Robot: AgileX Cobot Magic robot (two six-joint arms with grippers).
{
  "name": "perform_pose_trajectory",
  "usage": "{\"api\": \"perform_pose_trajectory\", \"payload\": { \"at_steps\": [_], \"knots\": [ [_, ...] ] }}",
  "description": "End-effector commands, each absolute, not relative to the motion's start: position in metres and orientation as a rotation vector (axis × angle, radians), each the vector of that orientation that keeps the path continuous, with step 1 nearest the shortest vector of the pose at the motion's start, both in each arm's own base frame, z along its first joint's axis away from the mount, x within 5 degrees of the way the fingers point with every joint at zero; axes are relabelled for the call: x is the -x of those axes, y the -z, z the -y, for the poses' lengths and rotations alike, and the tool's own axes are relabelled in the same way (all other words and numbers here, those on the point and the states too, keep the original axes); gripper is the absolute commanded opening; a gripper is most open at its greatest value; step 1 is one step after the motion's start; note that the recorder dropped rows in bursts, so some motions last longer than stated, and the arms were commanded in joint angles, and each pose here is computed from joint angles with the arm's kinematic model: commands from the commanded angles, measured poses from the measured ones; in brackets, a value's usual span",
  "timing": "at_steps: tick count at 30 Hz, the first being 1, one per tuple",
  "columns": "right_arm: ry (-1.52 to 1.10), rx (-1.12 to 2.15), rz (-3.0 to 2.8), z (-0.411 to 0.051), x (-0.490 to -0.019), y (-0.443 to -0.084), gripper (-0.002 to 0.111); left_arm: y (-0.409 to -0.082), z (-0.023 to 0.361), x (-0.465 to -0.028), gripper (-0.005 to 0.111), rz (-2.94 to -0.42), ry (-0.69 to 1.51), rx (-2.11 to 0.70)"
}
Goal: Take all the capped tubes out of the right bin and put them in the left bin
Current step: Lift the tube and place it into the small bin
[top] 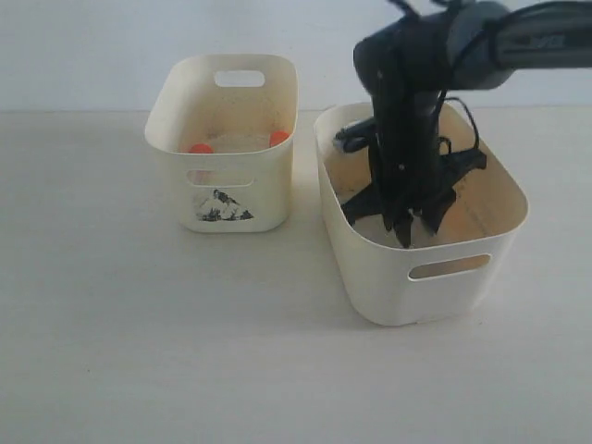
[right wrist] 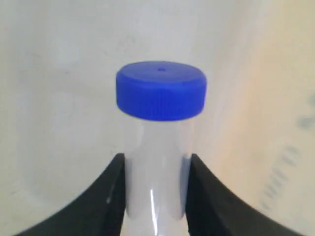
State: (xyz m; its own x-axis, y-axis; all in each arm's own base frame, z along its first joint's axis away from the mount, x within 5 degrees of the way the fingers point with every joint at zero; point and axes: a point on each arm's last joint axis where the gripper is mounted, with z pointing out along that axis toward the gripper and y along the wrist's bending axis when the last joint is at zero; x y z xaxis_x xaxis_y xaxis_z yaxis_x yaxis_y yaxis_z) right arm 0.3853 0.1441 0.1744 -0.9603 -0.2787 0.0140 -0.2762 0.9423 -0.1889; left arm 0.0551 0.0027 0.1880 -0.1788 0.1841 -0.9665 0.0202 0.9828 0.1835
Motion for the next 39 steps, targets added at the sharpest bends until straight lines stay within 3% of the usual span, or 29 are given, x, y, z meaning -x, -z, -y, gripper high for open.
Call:
{"api": "perform_pose_trajectory", "payload": {
  "at_steps": [1, 9, 13, 17, 21, 23, 25, 26, 27, 28, 29, 30, 34, 39],
  "knots": [
    [0.211, 0.438, -2.903, -0.141, -0.371, -0.248, 0.000, -0.190, -0.002, -0.055, 0.004, -1.735, -0.132, -0.140],
    [-0.023, 0.360, -2.400, -0.134, -0.347, -0.360, 0.000, -0.190, -0.002, -0.055, 0.004, -1.735, -0.132, -0.140],
    [-0.284, 0.280, -2.170, -0.146, -0.345, -0.390, 0.000, -0.190, -0.002, -0.055, 0.004, -1.735, -0.132, -0.140],
    [-0.513, 0.221, -1.986, -0.165, -0.358, -0.397, 0.000, -0.190, -0.002, -0.055, 0.004, -1.735, -0.132, -0.140],
    [-0.569, 0.303, -1.948, -0.195, -0.385, -0.359, 0.002, -0.190, -0.002, -0.055, 0.004, -1.735, -0.132, -0.140],
    [-0.567, 0.318, -1.969, -0.210, -0.397, -0.332, 0.021, -0.190, -0.002, -0.055, 0.004, -1.735, -0.132, -0.140],
    [-0.553, 0.302, -1.991, -0.226, -0.411, -0.296, 0.072, -0.190, -0.002, -0.055, 0.004, -1.735, -0.132, -0.140],
    [-0.555, 0.288, -2.003, -0.227, -0.414, -0.289, 0.077, -0.190, -0.002, -0.055, 0.004, -1.735, -0.132, -0.140],
    [-0.580, 0.256, -2.035, -0.229, -0.415, -0.283, 0.070, -0.190, -0.002, -0.055, 0.004, -1.735, -0.132, -0.140],
    [-0.597, 0.239, -2.055, -0.229, -0.414, -0.281, 0.056, -0.190, -0.002, -0.055, 0.004, -1.735, -0.132, -0.140],
    [-0.609, 0.243, -2.065, -0.227, -0.410, -0.287, 0.026, -0.190, -0.002, -0.055, 0.004, -1.735, -0.132, -0.140],
    [-0.595, 0.279, -2.061, -0.226, -0.407, -0.293, 0.006, -0.190, -0.002, -0.055, 0.004, -1.735, -0.132, -0.140],
    [-0.468, 0.486, -1.980, -0.213, -0.383, -0.340, 0.004, -0.190, -0.002, -0.055, 0.004, -1.735, -0.132, -0.140],
    [-0.480, 0.468, -1.888, -0.205, -0.366, -0.375, 0.004, -0.190, -0.002, -0.055, 0.004, -1.735, -0.132, -0.140]
  ]
}}
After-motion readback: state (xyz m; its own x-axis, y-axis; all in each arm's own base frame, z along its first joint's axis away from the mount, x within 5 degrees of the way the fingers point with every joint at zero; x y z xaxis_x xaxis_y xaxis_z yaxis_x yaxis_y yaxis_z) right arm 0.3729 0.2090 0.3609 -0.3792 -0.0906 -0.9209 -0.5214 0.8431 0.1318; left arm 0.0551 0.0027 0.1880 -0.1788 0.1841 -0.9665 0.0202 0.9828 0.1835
